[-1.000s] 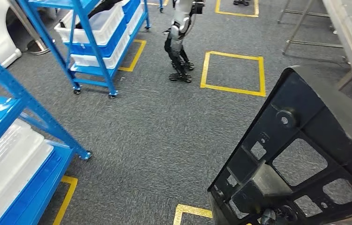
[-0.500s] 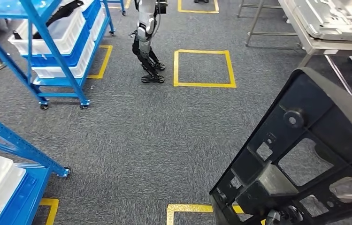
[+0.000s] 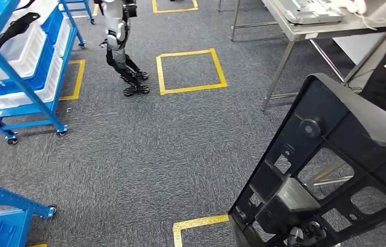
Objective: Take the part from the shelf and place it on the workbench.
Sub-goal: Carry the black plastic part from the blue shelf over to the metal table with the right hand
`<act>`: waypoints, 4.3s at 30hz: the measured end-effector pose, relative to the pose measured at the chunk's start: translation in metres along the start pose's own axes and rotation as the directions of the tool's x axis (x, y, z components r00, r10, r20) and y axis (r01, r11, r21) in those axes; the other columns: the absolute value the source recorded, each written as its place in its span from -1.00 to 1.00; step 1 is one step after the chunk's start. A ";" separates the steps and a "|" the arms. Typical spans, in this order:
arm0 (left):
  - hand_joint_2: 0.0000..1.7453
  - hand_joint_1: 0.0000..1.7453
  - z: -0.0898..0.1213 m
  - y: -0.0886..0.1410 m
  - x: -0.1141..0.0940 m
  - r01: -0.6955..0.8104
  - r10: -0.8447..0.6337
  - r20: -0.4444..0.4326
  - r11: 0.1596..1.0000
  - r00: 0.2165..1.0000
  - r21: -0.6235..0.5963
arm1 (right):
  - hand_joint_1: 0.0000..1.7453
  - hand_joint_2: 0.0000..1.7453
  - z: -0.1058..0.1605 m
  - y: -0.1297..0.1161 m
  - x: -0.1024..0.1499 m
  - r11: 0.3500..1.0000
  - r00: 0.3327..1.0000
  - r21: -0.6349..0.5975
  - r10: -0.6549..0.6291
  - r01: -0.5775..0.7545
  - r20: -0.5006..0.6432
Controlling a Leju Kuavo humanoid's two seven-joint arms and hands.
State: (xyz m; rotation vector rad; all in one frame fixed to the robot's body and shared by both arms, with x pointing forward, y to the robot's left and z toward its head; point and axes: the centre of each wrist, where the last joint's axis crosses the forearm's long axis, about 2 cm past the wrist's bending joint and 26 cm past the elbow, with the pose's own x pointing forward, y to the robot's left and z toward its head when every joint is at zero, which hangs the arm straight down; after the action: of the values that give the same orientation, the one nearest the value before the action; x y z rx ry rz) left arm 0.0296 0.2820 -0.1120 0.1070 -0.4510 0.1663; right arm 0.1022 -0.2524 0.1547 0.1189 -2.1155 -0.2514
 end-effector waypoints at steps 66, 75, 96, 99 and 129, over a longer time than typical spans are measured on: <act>-1.00 -1.00 0.003 0.001 -0.005 -0.093 0.090 0.054 0.994 0.995 0.056 | 1.00 1.00 0.002 0.005 -0.001 1.000 0.999 0.010 0.013 -0.013 -0.037; -1.00 -1.00 0.003 0.002 -0.006 -0.093 0.090 0.053 0.994 0.995 0.052 | 1.00 1.00 0.003 0.006 -0.001 1.000 0.999 0.012 0.016 -0.015 -0.045; -1.00 -1.00 0.003 0.003 -0.006 -0.081 0.079 0.041 0.996 0.996 0.048 | 1.00 1.00 0.001 0.009 0.000 0.998 0.995 0.012 0.061 -0.061 -0.074; -1.00 -1.00 0.004 0.004 -0.009 -0.072 0.071 0.030 0.996 0.997 0.053 | 1.00 1.00 0.001 0.011 0.000 0.997 0.994 0.012 0.076 -0.076 -0.076; -1.00 -1.00 0.004 0.007 -0.009 -0.040 0.040 -0.007 0.997 0.999 0.061 | 1.00 1.00 0.005 0.023 0.000 0.979 0.970 -0.044 0.189 -0.198 -0.155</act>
State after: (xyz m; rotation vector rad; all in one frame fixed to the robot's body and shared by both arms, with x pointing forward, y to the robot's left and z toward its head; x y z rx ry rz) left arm 0.0184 0.2875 -0.1121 0.1566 -0.4405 0.2196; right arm 0.0978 -0.2292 0.1574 -0.1007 -1.9523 -0.1821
